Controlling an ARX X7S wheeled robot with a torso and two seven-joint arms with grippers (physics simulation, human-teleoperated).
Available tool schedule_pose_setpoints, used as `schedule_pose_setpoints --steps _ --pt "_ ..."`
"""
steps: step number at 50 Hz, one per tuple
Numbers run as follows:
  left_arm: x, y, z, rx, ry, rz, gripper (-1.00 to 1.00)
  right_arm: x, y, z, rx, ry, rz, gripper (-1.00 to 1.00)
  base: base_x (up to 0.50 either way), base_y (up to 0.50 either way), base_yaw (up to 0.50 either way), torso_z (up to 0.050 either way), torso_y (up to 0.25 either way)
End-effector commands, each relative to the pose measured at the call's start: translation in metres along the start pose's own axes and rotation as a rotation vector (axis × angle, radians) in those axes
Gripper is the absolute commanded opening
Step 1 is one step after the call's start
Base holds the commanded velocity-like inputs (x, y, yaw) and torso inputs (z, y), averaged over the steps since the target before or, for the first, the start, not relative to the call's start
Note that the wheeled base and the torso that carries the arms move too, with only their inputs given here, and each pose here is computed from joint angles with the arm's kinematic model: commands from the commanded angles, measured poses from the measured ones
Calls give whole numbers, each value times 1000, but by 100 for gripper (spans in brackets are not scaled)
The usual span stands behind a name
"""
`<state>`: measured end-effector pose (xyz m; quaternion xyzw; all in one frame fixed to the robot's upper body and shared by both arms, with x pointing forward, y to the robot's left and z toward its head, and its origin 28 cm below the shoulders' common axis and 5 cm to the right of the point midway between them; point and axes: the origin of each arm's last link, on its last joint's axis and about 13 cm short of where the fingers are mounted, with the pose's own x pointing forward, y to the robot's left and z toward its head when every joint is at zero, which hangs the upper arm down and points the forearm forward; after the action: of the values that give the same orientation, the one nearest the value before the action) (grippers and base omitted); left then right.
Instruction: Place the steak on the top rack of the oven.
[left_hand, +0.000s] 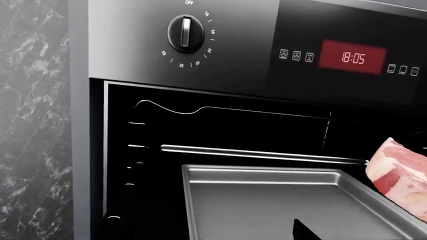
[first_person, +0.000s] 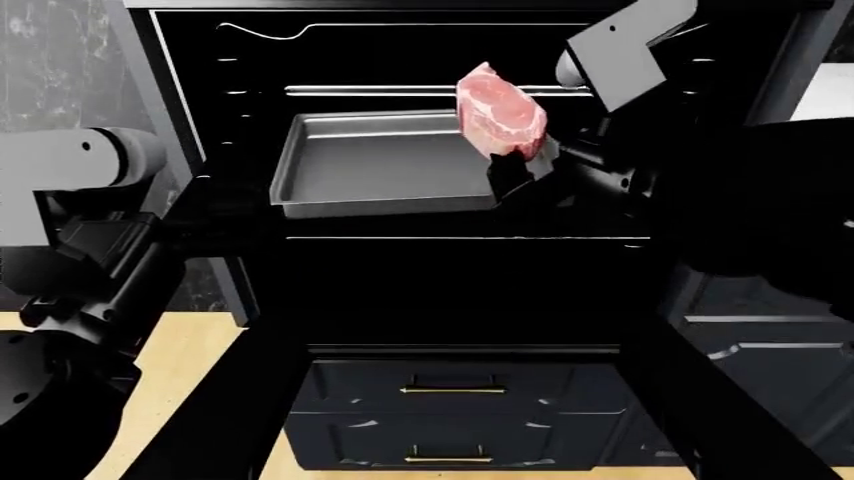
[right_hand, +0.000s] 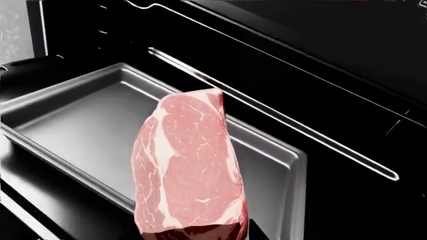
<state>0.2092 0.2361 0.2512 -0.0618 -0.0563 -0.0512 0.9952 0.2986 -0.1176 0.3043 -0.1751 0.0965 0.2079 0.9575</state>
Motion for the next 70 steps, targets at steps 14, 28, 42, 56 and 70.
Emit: schedule_pose_setpoints --steps 14,28,42,56,70 --pt "6 0 -7 8 17 5 100 43 -22 -5 24 42 -63 -100 0 0 0 0 1" --pt "7 -1 -8 15 22 3 100 63 -27 2 29 37 -70 -100 0 0 0 0 0" --pt "6 -1 -9 12 22 0 100 82 -29 11 26 72 -83 -100 0 0 0 1 1" --pt "10 2 -12 9 29 10 100 99 -28 6 38 112 -54 -100 0 0 0 0 0" --pt "10 3 -12 5 30 16 100 100 -26 0 28 155 -26 -100 0 0 0 0 1"
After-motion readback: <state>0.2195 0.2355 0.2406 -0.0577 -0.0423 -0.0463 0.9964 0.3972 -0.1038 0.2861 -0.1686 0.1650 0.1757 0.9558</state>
